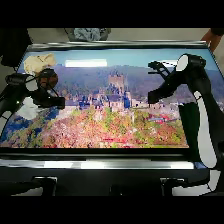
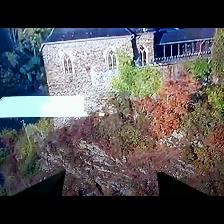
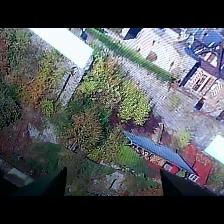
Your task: Fold the shirts.
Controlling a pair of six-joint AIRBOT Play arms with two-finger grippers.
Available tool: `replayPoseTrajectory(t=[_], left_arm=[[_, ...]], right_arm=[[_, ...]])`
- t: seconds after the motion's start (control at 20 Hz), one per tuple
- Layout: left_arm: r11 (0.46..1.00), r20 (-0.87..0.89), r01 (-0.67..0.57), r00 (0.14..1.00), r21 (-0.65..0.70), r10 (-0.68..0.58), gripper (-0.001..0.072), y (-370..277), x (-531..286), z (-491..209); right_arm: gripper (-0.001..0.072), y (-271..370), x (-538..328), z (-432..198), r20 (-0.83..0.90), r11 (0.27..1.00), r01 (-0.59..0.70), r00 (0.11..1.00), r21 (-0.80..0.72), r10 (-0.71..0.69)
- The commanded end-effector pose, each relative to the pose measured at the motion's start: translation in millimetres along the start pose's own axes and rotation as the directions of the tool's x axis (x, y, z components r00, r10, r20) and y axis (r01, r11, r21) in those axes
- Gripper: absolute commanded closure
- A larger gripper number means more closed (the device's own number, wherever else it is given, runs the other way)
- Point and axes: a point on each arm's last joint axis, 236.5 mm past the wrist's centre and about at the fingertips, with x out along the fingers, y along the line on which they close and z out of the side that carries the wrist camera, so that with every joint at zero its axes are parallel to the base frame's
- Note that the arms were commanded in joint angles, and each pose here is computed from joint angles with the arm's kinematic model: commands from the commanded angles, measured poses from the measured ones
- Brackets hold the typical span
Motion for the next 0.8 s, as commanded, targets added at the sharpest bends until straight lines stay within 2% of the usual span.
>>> replayPoseTrajectory(t=[0.0,0.3,0.4,0.5,0.55,0.65,0.75], left_arm=[[1.000,0.052,0.021,0.998,-0.004,-0.021,0.0000,-5.2,-0.3,12.2],[0.999,0.258,0.039,0.965,0.000,-0.037,0.0001,-9.7,-8.1,61.0],[0.998,0.355,0.055,0.934,0.001,-0.052,0.0001,-13.1,-15.8,83.8],[0.999,0.515,0.049,0.856,-0.002,-0.041,0.0007,-4.4,-40.3,125.9],[0.999,0.556,0.033,0.831,-0.034,-0.009,0.0052,15.7,-53.4,146.2],[0.987,0.498,-0.032,0.861,-0.156,0.107,0.0048,89.0,-57.6,164.7],[0.951,0.302,-0.064,0.940,-0.301,0.159,0.0022,161.7,-31.2,142.2]], right_arm=[[0.0039,-8.5,-0.5,15.6,0.066,0.999,0.036,0.997,0.001,-0.036],[0.0039,-16.2,-1.7,25.4,0.107,0.998,0.070,0.992,-0.004,-0.069],[0.0039,-17.1,-2.0,27.4,0.115,0.996,0.078,0.991,-0.039,-0.073],[0.0039,-16.9,-2.0,27.2,0.114,0.996,0.078,0.991,-0.051,-0.072],[0.0039,-16.8,-2.0,27.2,0.115,0.995,0.078,0.991,-0.058,-0.071],[0.0039,-16.9,-2.0,27.3,0.115,0.995,0.079,0.991,-0.065,-0.072],[0.0039,-17.2,-2.1,28.0,0.118,0.995,0.081,0.990,-0.065,-0.073]])
